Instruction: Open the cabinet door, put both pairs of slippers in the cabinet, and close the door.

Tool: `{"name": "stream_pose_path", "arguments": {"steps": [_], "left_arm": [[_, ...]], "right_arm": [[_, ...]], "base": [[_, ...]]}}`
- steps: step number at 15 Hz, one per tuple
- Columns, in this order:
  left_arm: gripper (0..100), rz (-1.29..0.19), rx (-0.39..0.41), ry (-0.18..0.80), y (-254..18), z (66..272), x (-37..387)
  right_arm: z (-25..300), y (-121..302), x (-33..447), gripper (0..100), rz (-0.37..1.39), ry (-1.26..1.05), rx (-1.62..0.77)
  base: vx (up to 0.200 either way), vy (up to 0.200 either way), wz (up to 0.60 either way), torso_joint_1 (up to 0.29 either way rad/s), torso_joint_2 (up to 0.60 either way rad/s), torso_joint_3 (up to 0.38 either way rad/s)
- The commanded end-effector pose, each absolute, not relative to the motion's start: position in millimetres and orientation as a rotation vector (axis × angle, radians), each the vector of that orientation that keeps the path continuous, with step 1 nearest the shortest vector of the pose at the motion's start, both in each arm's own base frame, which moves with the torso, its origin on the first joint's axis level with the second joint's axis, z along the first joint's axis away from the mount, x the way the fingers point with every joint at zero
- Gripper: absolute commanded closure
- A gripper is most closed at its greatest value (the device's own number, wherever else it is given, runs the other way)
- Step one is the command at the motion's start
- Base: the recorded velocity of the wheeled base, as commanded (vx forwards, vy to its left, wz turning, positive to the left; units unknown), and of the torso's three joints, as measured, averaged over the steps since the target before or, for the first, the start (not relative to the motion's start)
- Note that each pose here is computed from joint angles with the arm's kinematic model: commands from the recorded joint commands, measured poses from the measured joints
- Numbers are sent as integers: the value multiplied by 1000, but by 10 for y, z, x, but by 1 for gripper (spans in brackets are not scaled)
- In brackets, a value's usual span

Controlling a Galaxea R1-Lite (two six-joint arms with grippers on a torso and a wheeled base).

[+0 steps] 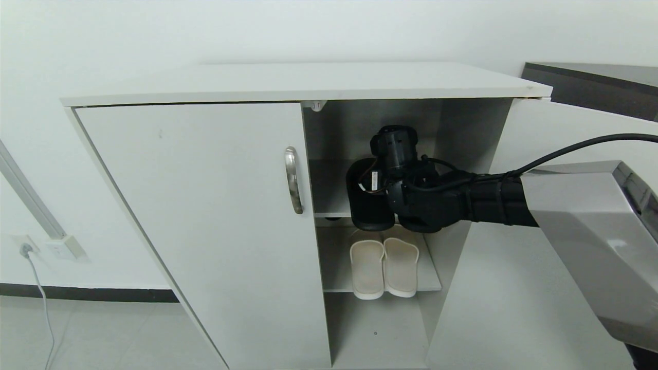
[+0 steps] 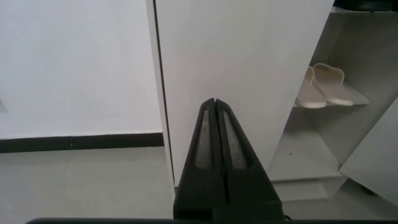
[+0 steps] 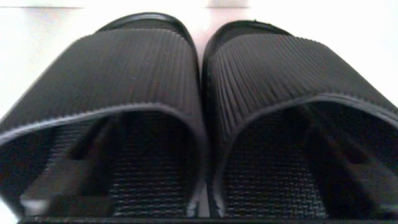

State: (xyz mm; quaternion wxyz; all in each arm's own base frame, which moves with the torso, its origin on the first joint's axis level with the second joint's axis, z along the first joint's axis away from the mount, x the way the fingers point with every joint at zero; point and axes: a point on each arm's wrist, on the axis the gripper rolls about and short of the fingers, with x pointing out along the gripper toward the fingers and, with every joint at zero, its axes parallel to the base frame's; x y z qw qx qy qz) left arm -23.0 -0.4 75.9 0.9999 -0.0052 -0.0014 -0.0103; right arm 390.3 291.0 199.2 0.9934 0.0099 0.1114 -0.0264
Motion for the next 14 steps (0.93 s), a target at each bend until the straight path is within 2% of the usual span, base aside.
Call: {"name": "stream_pose_path", "arguments": {"steps": [1,9,14], "left_arm": [[100,-20,-11,-1,-4,759,-229],[100,-21,-11,-1,-4,759,-229],[100,-21,-9,-1,-4,759,-229]], "right_arm": [[2069,2879,3830,0,-49,220,24],[2202,2750,3420,0,-21,245,33],[2290,2663,2768,0,75,235,33]], "base": [[0,0,0,0,0,0],[0,0,0,0,0,0],[0,0,0,0,0,0]]}}
